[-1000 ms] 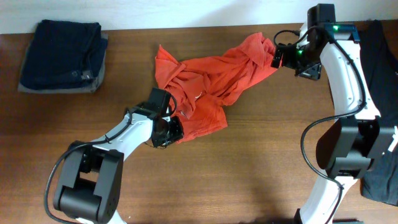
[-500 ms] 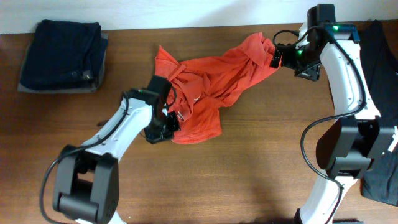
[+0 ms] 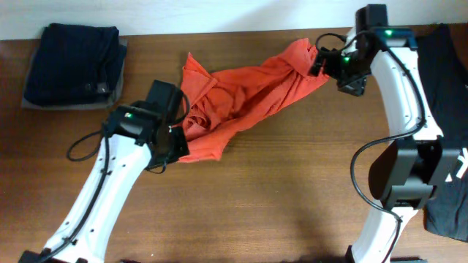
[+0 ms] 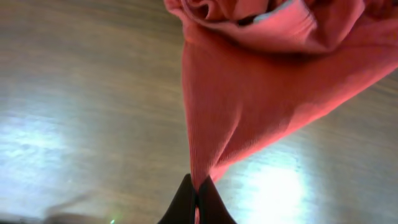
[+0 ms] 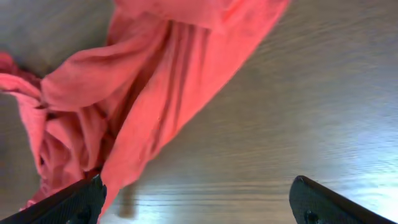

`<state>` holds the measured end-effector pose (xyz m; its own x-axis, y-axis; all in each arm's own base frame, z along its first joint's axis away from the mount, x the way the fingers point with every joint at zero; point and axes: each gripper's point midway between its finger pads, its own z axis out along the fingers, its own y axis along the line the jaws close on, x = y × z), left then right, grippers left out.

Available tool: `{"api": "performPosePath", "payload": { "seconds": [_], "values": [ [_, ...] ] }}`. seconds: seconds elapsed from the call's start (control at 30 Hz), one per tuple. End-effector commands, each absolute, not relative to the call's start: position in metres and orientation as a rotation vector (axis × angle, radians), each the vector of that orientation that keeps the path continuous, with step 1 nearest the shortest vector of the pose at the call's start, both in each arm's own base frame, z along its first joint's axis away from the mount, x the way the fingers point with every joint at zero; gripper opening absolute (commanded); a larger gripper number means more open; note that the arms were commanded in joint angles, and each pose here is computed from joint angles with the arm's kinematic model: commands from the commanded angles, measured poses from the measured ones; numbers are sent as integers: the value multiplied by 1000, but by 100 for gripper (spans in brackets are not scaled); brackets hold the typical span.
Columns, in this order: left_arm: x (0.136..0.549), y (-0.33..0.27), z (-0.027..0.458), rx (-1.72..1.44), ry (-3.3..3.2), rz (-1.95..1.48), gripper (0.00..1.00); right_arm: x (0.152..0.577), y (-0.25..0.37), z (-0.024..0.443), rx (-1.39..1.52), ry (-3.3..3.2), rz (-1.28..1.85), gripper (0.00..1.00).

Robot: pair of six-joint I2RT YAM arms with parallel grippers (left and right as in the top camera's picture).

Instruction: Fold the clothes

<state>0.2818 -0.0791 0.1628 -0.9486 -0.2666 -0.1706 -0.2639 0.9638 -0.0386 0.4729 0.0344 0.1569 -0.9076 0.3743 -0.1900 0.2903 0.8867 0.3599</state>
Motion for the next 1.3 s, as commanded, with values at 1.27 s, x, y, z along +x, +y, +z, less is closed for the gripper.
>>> {"api": "performPosePath", "payload": {
  "seconds": [1.27],
  "values": [
    [217,-50,186,-410,3064,125,1,538,121,15,681,2787,534,63]
  ]
}}
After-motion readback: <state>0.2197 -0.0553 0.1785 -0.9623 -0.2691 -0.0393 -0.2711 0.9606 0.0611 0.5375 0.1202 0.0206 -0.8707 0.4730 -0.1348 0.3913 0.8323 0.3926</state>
